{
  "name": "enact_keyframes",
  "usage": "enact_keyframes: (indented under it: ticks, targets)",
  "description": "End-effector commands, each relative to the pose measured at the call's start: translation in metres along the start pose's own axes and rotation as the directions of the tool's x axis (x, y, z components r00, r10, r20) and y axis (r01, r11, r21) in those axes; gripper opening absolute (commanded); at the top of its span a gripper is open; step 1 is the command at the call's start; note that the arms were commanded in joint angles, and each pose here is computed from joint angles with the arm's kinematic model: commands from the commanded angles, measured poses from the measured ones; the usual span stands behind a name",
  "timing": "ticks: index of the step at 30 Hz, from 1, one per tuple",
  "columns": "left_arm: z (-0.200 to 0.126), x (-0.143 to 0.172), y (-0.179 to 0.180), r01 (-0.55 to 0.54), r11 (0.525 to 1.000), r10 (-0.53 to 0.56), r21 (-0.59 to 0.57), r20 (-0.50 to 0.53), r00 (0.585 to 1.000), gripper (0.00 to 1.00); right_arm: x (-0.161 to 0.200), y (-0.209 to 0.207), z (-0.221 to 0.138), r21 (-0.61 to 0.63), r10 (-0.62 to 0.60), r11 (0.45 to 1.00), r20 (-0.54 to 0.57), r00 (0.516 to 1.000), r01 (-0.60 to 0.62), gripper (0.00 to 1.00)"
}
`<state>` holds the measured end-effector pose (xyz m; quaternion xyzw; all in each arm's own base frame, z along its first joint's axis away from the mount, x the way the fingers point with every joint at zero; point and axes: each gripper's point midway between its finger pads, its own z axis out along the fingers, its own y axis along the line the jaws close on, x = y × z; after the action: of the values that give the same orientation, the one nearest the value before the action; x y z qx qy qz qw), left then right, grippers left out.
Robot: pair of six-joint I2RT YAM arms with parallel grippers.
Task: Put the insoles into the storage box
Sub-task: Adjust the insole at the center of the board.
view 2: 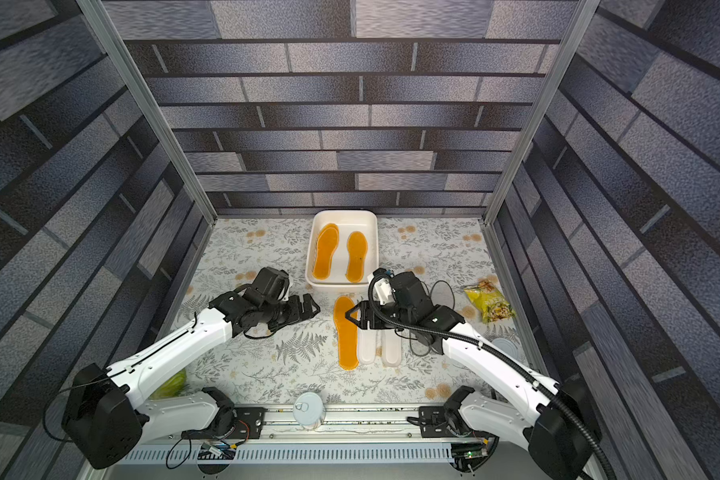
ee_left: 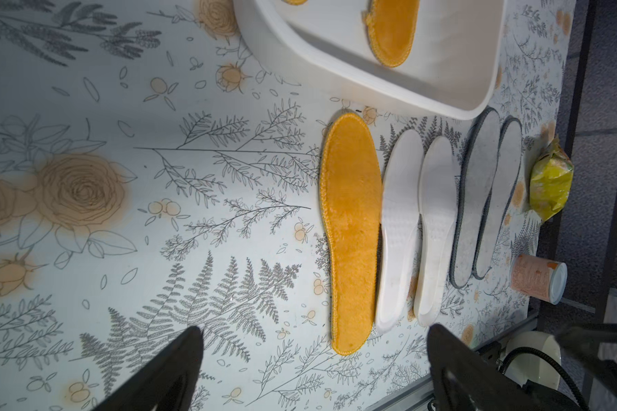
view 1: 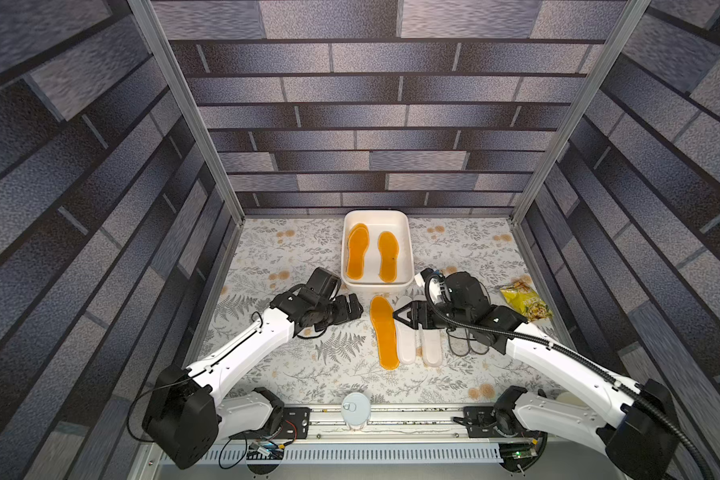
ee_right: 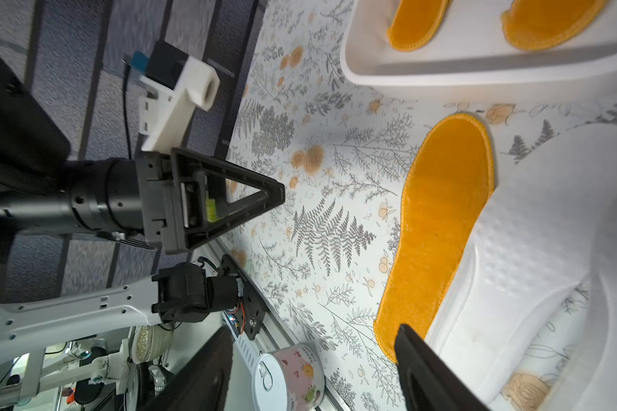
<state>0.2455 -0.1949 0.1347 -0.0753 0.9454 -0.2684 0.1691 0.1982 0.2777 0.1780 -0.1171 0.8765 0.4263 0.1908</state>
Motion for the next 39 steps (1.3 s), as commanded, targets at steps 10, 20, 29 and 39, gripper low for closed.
enact_keyframes:
  ticks: [10, 20, 29, 39]
  targets:
    - [0.0, 0.002, 0.005, 0.102, 0.991, -0.101, 0.088, -0.018, 0.995, 1.0, 0.023, -0.021, 0.088, 0.128, 0.061, 0.99, -0.046, 0.997, -0.055, 0.72]
    - [0.009, 0.002, 0.004, 0.126, 0.986, -0.123, 0.111, -0.035, 0.992, 1.0, 0.031, -0.055, 0.084, 0.289, 0.125, 0.951, -0.027, 0.992, -0.112, 0.73]
    - [0.013, 0.004, 0.001, 0.136, 0.982, -0.13, 0.127, -0.06, 0.99, 1.0, 0.037, -0.058, 0.093, 0.287, 0.133, 0.951, -0.062, 0.989, -0.11, 0.73]
    - [0.019, 0.007, -0.003, 0.144, 0.98, -0.133, 0.138, -0.084, 0.987, 1.0, 0.043, -0.075, 0.09, 0.36, 0.166, 0.923, -0.056, 0.985, -0.136, 0.74]
